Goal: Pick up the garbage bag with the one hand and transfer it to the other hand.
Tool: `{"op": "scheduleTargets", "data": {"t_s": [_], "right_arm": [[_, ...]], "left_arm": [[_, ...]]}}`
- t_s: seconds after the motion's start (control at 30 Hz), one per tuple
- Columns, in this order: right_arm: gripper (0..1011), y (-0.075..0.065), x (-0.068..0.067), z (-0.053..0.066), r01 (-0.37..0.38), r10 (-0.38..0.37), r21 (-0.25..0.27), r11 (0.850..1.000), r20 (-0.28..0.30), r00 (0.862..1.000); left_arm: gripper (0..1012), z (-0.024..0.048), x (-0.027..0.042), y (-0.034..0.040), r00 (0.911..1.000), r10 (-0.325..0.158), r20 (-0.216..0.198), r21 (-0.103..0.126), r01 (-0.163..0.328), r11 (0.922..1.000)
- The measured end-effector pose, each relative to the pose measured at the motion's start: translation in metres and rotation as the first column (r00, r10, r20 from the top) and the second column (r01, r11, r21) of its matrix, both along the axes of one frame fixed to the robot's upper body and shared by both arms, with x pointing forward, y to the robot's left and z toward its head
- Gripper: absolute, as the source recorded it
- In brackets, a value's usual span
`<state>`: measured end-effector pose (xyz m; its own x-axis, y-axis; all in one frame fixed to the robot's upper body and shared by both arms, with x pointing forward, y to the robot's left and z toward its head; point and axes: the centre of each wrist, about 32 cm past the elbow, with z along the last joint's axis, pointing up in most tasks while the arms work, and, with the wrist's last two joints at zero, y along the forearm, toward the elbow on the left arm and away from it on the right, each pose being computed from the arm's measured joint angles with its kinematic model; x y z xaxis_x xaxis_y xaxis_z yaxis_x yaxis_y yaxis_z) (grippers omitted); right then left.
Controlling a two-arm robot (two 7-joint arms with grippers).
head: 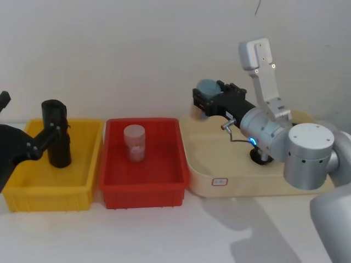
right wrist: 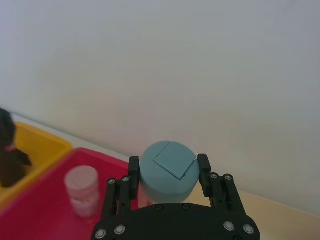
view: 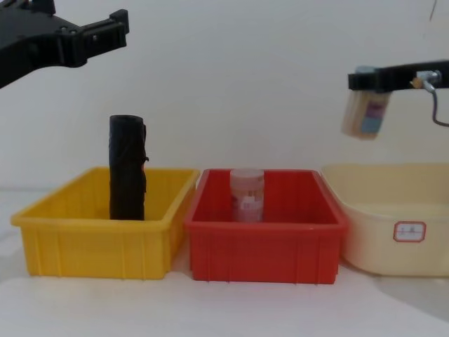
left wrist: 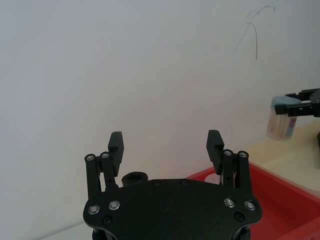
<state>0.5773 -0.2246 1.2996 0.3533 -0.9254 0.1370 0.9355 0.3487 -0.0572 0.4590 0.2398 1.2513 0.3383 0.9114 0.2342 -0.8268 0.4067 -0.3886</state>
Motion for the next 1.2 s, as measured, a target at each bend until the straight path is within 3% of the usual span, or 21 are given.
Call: {"op": "scheduleTargets", "data": {"t_s": [0.37,0.83,1.2], "right_arm": [[684,-0.014,0.004,-0.023,0.029,-0.035,-0.092,0.995,-0.067,0.997],[687,-0.022,0.002,-0.047,0.019,-0.041,-0.159,0.987,-0.139,0.989],[984,-0.025,0.001,-0.053,0.028,-0.052,-0.152,0.988,-0.154,0.987]], "left_arm": [[1001,0.0000,0.0000,0.0000,1.0000,0.000,0.000,0.000,0.000,1.0000],[1001,0.0000,0.0000,0.0000,1.0000,0.000,0.000,0.000,0.000,1.0000],[1001,0.0000,0.0000,0.0000,1.0000,0.000,0.000,0.000,0.000,1.0000]]}}
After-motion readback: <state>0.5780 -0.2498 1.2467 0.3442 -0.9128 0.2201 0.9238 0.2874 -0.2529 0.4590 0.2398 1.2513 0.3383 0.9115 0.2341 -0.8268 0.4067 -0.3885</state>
